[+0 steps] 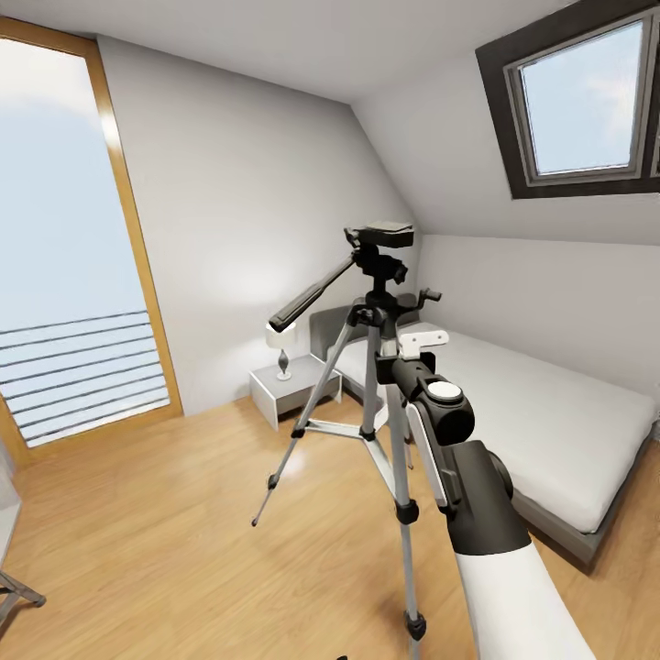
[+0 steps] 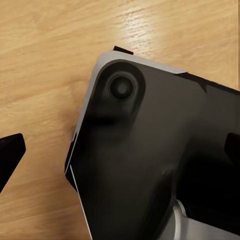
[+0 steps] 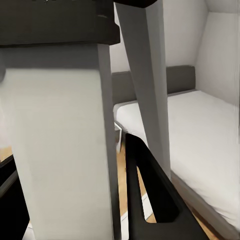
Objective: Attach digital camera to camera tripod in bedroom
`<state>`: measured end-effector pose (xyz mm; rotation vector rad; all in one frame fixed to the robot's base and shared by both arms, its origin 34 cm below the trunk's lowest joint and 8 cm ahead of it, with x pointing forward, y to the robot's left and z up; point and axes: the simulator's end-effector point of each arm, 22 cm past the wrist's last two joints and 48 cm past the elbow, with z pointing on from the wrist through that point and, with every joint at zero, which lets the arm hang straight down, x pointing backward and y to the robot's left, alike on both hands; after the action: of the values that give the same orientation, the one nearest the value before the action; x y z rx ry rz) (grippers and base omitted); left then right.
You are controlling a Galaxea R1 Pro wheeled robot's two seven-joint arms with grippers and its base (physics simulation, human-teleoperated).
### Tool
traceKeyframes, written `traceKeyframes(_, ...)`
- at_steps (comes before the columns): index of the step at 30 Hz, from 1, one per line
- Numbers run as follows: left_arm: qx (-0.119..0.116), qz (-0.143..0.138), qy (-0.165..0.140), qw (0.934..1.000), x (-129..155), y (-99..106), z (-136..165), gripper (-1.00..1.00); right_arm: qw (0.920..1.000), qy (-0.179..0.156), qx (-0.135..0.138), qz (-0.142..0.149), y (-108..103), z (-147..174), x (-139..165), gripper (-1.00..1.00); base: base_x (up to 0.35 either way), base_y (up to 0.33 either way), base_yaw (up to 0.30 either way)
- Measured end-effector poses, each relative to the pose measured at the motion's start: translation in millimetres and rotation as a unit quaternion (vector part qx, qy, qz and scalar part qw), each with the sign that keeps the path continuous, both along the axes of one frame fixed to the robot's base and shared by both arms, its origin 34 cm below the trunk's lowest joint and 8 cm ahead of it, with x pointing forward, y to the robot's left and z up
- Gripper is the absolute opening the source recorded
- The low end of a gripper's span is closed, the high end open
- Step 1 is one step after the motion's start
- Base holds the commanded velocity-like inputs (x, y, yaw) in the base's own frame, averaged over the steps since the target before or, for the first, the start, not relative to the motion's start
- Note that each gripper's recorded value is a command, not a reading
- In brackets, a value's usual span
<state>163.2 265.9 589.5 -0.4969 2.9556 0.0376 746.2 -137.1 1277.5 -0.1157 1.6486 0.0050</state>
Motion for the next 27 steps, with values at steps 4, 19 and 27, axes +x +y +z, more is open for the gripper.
traceKeyframes(4, 0.0, 0.0, 0.0, 1.0, 0, 0, 0, 1.0, 1.0, 0.001, -0.001, 0.0, 0, 0, 0, -1.0, 0.0, -0.266, 0.0)
traceKeyframes(19, 0.0, 0.0, 0.0, 1.0, 0, 0, 0, 1.0, 0.9999, -0.001, -0.011, 0.011, 12, 1, -2, -1.0, 0.0, -0.279, 0.0)
traceKeyframes(27, 0.0, 0.0, 0.0, 1.0, 0, 0, 0, 1.0, 0.9995, -0.004, -0.022, 0.025, 27, 2, -6, -1.0, 0.0, -0.281, 0.0)
